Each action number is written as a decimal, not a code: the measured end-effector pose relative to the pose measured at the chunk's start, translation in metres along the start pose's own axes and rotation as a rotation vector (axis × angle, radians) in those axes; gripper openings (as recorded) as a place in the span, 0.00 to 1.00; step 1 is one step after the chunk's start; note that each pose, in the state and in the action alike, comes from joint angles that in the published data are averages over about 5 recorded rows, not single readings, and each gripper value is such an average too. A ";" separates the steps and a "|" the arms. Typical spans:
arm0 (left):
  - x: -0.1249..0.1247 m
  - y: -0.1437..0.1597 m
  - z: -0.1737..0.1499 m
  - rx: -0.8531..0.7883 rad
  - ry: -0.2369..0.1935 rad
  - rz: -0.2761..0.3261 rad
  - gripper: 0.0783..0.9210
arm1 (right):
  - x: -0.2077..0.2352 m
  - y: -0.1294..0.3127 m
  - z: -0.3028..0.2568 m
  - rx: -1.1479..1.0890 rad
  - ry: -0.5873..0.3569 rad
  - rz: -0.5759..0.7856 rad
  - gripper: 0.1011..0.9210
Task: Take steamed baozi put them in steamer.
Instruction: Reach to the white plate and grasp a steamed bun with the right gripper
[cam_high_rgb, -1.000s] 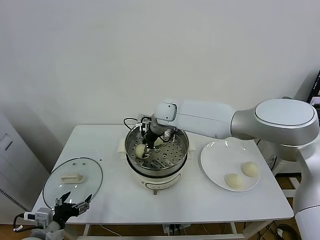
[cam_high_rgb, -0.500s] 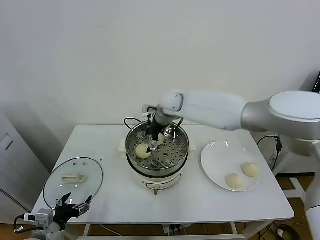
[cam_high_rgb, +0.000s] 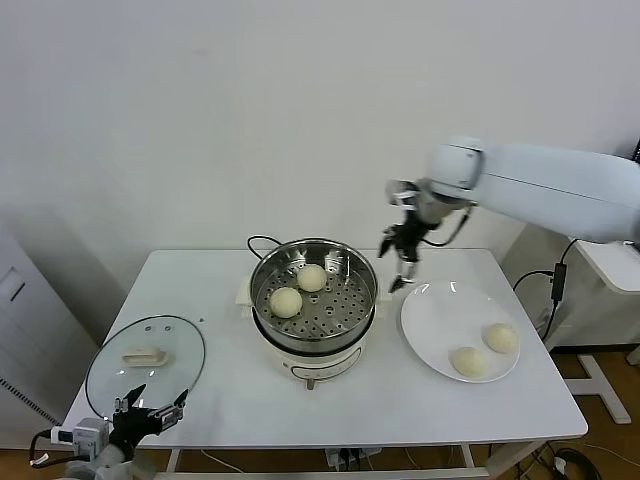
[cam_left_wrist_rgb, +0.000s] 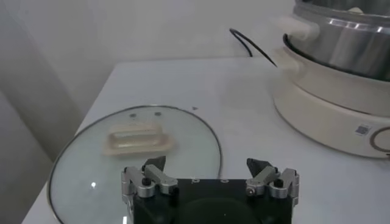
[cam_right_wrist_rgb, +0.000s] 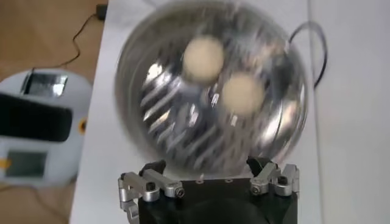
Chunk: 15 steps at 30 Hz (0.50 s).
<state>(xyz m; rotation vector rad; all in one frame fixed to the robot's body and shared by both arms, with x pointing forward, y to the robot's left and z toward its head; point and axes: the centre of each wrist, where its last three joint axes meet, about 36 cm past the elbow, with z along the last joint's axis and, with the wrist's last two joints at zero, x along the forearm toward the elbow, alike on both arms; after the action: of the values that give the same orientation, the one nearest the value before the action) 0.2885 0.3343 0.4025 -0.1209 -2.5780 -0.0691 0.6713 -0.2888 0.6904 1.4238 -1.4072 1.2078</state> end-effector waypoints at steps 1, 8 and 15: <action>0.000 0.000 0.000 0.000 0.000 0.000 0.88 | 0.000 0.003 0.011 -0.002 0.005 -0.002 0.88; 0.003 -0.001 0.001 -0.001 0.000 -0.003 0.88 | -0.019 0.018 0.067 0.001 0.017 -0.025 0.88; 0.003 -0.001 0.001 0.005 -0.003 -0.006 0.88 | -0.049 0.026 0.101 0.020 0.025 -0.051 0.88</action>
<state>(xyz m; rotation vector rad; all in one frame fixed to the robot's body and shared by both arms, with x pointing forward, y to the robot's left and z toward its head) 0.2857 0.3334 0.4032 -0.1120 -2.5811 -0.0652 0.6591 -0.3764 0.6161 1.4448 -1.3374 1.2062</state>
